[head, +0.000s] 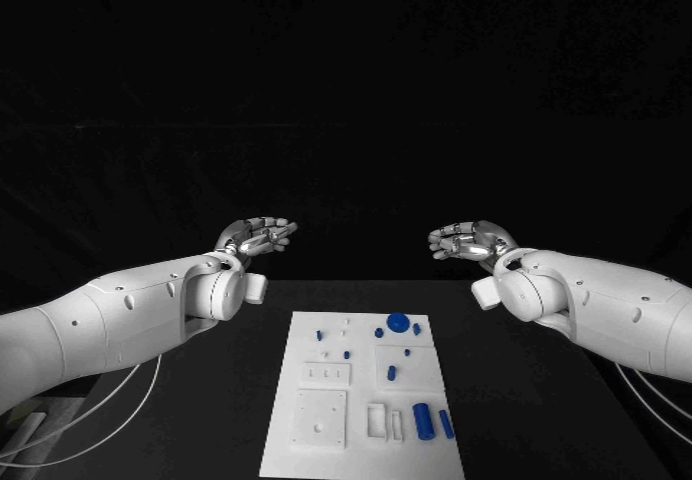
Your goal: Assemble the parts on the task board
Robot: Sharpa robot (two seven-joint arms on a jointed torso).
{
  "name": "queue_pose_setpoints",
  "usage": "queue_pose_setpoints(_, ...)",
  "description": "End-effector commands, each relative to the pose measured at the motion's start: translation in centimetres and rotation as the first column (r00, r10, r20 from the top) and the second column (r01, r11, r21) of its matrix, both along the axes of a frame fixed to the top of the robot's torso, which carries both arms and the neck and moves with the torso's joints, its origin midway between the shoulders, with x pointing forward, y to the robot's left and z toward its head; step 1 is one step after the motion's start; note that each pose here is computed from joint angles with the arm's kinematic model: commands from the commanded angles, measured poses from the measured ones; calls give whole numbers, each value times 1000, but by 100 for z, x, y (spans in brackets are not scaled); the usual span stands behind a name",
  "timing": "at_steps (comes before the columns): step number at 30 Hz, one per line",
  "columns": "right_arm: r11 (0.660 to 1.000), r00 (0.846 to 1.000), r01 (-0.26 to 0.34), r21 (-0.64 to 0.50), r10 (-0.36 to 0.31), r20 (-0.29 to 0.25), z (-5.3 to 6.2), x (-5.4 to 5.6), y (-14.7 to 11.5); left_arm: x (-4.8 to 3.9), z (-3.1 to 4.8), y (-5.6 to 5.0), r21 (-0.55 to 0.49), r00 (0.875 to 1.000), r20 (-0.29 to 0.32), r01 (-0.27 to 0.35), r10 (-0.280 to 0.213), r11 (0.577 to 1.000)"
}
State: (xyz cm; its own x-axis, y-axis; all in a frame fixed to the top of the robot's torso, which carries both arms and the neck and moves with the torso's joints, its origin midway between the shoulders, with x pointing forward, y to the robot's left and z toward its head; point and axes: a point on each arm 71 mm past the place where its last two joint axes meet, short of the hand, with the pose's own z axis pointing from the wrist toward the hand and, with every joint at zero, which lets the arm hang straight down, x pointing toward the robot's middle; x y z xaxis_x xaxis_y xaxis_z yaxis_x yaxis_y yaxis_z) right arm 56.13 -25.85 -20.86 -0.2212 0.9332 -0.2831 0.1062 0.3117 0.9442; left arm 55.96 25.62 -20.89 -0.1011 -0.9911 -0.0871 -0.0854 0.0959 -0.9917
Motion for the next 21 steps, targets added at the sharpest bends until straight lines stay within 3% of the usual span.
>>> queue_pose_setpoints(1, 965, 992, -67, -254, 92, 88, 12, -1, 30, -30, 16, -85, 32, 995, 13, 100, -100, 994)
queue_pose_setpoints(9, 847, 959, -156, -508, 254, 129, -63, -2, 135, -130, 28, -147, 37, 983, 19, 183, -183, 982)
queue_pose_setpoints(14, 772, 932, -194, -605, 337, 131, -72, -35, 258, -203, 34, -152, 23, 979, 13, 203, -203, 979)
queue_pose_setpoints(21, 677, 907, -195, -710, 400, 132, -68, -77, 385, -341, 60, -164, -7, 975, 6, 223, -223, 975)
